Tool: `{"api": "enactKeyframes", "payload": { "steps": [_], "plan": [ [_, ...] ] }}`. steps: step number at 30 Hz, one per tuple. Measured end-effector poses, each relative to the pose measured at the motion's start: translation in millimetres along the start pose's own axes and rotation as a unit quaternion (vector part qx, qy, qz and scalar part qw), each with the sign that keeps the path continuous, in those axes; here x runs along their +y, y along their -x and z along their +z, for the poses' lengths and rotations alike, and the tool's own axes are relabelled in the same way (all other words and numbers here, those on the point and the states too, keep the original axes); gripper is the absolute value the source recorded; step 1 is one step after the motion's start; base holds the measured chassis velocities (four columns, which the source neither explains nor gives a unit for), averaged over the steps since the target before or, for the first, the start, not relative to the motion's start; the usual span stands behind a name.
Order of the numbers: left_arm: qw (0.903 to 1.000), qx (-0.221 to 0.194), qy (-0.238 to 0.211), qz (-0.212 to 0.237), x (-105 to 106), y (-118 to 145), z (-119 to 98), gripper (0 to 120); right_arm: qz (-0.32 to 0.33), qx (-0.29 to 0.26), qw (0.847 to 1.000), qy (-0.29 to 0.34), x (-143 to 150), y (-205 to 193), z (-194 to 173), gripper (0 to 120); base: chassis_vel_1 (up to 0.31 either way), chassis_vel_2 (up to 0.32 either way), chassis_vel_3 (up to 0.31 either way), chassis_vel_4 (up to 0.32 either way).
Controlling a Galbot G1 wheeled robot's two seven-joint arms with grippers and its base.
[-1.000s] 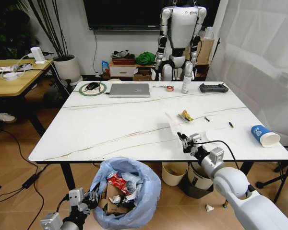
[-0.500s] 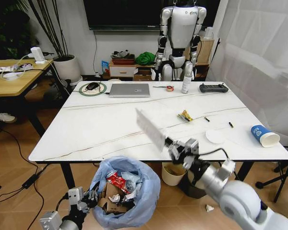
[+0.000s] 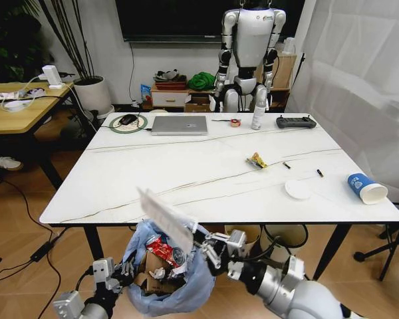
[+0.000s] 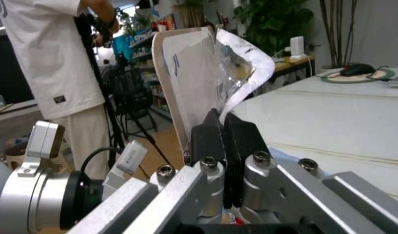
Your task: Pick up the trash bin and place the trash from the table into it.
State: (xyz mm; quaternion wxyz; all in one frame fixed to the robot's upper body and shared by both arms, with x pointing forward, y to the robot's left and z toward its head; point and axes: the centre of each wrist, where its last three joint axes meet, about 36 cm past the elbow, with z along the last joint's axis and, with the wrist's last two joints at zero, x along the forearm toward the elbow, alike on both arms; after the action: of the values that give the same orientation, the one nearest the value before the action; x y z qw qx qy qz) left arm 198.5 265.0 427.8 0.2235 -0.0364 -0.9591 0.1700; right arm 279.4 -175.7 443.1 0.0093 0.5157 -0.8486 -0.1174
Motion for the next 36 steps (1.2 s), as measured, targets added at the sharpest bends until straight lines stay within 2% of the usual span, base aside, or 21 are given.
{"api": "enactKeyframes", "payload": {
  "steps": [16, 22, 25, 28, 30, 32, 36],
  "plan": [
    [1.0000, -0.004, -0.005, 0.000, -2.8, -0.8, -4.8, 0, -0.005, 0.024, 1.000, -0.017, 6.5, -3.3, 35.1, 0, 0.000, 0.000, 0.000, 0.000],
    [1.0000, -0.004, -0.005, 0.001, -2.8, -0.8, -5.7, 0, 0.005, 0.033, 0.999, -0.025, 6.2, -8.3, 45.9, 26, 0.000, 0.000, 0.000, 0.000],
    [1.0000, -0.004, -0.005, 0.002, -2.7, -0.7, -6.1, 0, 0.008, 0.034, 0.999, -0.028, 5.5, -9.4, 46.2, 33, 0.000, 0.000, 0.000, 0.000],
    [1.0000, -0.005, -0.005, 0.002, -2.7, -0.2, -6.8, 0, 0.013, 0.031, 0.999, -0.031, 3.1, -9.8, 44.8, 47, 0.000, 0.000, 0.000, 0.000],
    [1.0000, -0.005, -0.005, 0.002, -2.7, 0.0, -6.9, 0, 0.016, 0.029, 0.999, -0.033, 1.8, -9.8, 43.8, 48, 0.000, 0.000, 0.000, 0.000],
    [1.0000, -0.004, -0.006, 0.003, -3.4, 0.1, -6.5, 0, 0.027, 0.014, 0.999, -0.044, -4.1, -7.4, 33.9, 60, 0.000, 0.000, 0.000, 0.000],
    [1.0000, 0.001, -0.008, 0.003, -2.7, 0.9, -3.3, 0, 0.073, -0.025, 0.995, -0.066, -23.9, 0.6, 0.9, 75, 0.000, 0.000, 0.000, 0.000]
  ]
}}
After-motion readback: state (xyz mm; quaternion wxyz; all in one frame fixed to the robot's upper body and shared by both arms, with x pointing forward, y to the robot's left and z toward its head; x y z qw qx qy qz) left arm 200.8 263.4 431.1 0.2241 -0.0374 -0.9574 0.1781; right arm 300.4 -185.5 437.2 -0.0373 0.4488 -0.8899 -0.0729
